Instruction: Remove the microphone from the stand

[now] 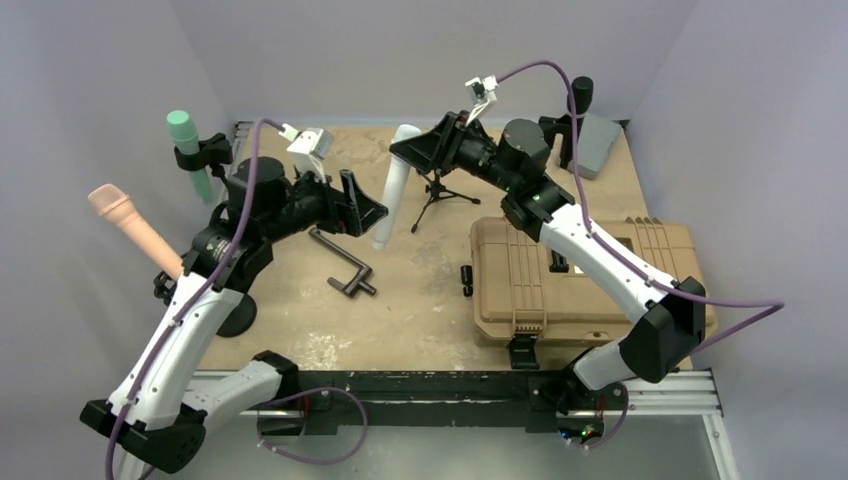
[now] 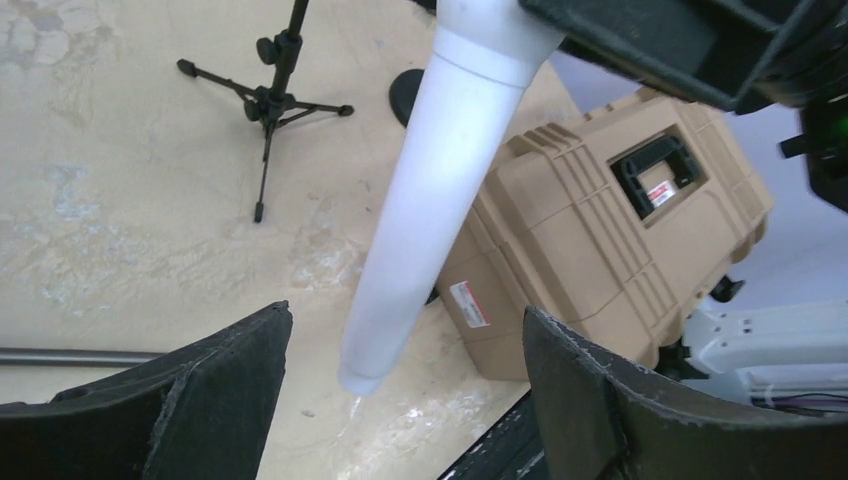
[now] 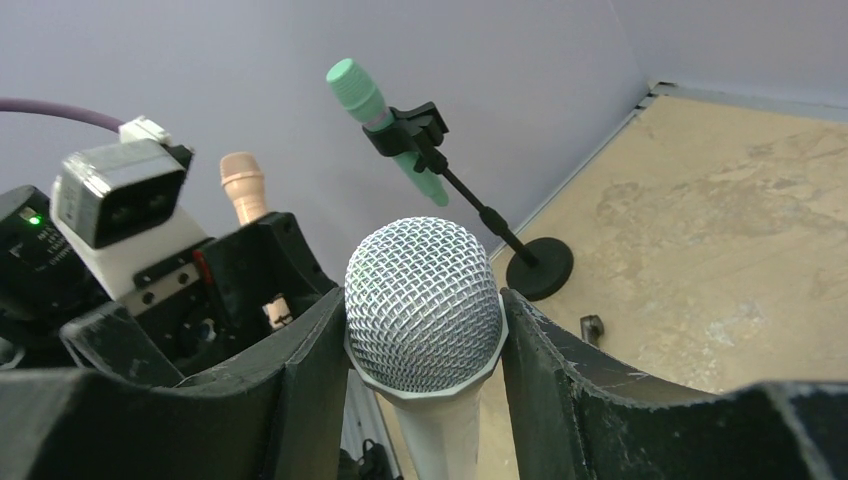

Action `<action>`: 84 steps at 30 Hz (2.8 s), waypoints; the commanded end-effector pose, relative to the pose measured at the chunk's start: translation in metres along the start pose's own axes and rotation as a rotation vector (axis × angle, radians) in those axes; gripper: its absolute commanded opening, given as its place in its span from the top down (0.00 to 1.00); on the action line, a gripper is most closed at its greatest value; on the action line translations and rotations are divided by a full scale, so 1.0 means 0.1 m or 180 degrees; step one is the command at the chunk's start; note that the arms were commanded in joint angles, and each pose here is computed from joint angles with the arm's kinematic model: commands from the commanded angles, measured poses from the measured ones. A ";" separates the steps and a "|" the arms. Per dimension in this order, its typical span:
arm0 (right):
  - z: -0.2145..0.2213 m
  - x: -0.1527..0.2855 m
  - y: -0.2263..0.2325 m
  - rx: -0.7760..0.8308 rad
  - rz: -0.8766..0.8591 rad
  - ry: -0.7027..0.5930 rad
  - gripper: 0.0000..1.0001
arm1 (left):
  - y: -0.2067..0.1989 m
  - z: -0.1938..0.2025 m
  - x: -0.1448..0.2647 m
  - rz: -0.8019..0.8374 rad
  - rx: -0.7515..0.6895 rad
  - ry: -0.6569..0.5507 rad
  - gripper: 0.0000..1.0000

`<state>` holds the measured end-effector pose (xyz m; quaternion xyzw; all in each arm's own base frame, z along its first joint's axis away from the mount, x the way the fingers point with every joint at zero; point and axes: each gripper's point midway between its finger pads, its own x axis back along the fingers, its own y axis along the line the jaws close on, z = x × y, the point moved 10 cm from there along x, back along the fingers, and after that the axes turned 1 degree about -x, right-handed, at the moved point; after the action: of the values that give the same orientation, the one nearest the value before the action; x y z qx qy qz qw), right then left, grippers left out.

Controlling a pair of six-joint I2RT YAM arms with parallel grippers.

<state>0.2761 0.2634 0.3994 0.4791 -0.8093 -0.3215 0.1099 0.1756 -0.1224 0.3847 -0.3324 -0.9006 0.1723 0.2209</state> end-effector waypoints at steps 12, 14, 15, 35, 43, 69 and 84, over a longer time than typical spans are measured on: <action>-0.14 0.12 0.33 -0.0031 -0.0483 -0.0246 1.00 | -0.10 -0.03 -0.27 -0.0228 -0.0414 0.0008 0.39; -0.13 0.13 0.34 -0.0050 -0.0504 -0.0251 1.00 | -0.11 -0.03 -0.29 -0.0190 -0.0406 -0.0010 0.41; -0.13 0.13 0.34 -0.0057 -0.0519 -0.0248 1.00 | -0.12 -0.03 -0.30 -0.0169 -0.0402 -0.0007 0.42; -0.11 0.22 0.37 -0.0022 -0.0581 -0.0281 0.82 | -0.18 -0.06 -0.31 -0.0158 -0.0286 -0.0065 0.93; -0.16 0.32 0.33 0.0294 -0.0160 -0.0355 0.05 | 0.00 0.12 -0.27 -0.0657 -0.0230 0.0061 1.00; -0.42 0.78 0.22 0.1281 0.1137 -0.0820 0.01 | 1.07 0.57 -1.15 -0.2641 0.0091 0.0712 1.00; -0.45 1.11 0.26 0.1511 0.1434 -0.1010 0.01 | 2.06 0.20 -2.41 -0.2535 0.0444 0.0829 1.00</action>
<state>0.2266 0.1706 0.4355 0.2744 -0.9439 -0.1772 -0.0477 0.3979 -0.1338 0.2016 0.0734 -0.8979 0.0658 0.4290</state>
